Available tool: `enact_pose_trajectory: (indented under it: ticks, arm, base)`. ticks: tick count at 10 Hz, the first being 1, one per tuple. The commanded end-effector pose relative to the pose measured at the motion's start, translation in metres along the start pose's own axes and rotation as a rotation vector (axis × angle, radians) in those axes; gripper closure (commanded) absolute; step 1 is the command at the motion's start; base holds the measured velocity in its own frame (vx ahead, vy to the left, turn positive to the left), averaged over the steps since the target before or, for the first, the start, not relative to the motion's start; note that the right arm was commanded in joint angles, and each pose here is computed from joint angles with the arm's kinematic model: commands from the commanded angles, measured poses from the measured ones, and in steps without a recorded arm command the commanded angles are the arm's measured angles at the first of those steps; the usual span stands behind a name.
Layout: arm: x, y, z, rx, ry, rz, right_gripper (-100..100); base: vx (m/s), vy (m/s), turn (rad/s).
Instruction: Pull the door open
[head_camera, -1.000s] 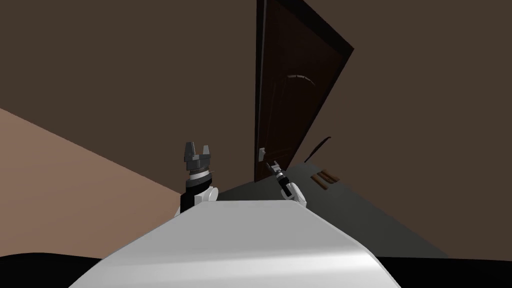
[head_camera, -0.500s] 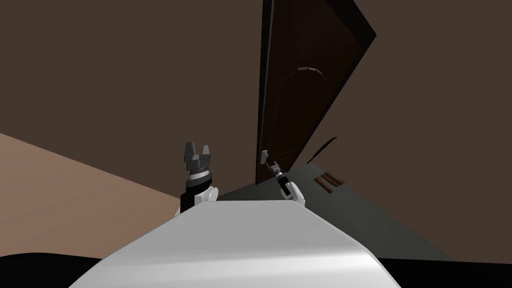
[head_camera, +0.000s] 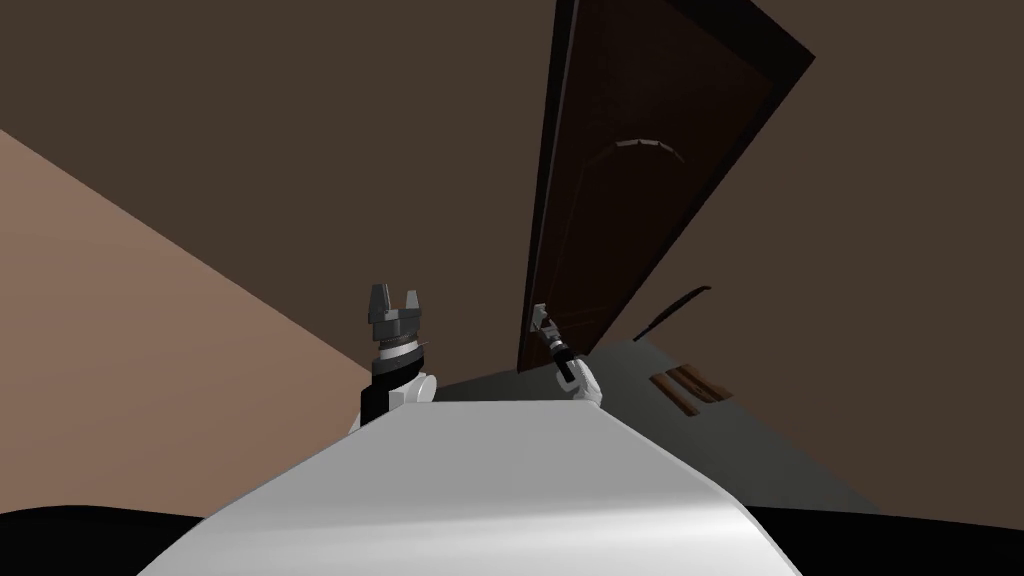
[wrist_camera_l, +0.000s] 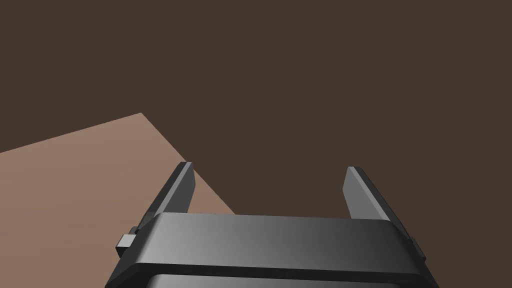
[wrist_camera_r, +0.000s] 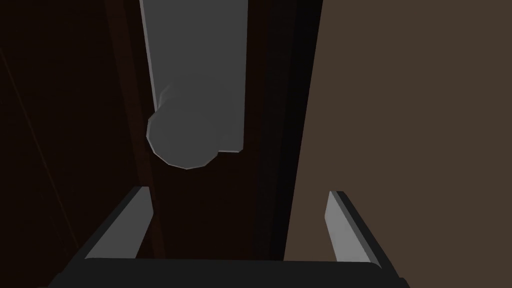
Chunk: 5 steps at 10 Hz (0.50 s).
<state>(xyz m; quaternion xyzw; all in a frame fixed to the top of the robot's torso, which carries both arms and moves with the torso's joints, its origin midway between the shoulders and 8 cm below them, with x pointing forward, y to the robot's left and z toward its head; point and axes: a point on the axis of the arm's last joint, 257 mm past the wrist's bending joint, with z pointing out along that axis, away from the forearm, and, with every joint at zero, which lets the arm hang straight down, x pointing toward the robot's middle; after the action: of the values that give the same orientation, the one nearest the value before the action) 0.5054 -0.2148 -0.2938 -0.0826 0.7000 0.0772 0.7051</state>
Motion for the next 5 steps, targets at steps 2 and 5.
enact_pose_trajectory:
  ticks: [2,5]
  arm:
    - [0.001,-0.003,0.0133,0.049,0.006,0.005,-100]
    - [0.002,0.000,0.0192,0.066,0.008,0.015,-100]
  base:
    - [0.113,-0.085,0.171]
    - [0.083,-0.100,0.070]
